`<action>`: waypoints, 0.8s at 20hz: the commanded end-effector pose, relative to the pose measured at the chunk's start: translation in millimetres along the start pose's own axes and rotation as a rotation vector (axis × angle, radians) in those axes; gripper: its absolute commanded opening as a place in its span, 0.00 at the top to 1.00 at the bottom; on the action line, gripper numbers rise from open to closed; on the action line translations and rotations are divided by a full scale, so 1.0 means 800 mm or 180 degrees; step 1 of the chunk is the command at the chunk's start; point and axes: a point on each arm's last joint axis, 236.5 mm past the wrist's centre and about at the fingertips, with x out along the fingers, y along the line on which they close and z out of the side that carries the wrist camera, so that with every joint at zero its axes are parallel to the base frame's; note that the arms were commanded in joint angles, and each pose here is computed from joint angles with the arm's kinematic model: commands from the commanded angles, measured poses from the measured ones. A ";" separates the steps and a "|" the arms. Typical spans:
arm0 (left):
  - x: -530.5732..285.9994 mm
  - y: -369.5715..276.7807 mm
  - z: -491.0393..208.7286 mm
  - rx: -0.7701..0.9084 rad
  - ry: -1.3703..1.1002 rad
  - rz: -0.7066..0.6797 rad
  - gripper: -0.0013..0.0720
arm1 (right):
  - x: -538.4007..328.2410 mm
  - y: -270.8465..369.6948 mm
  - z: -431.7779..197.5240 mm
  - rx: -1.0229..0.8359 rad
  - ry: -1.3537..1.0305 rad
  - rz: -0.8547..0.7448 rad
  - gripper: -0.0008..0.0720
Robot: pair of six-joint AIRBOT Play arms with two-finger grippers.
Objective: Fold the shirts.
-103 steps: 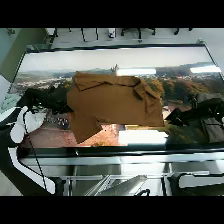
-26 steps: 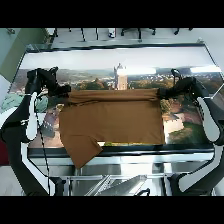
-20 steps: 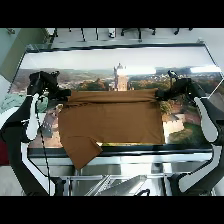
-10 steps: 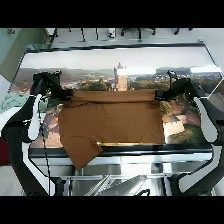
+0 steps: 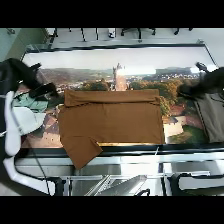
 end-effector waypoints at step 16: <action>0.196 -0.024 -0.345 -0.1139 0.0778 -0.1036 0.18 | 0.065 -0.024 -0.186 0.0645 0.0729 0.0902 0.48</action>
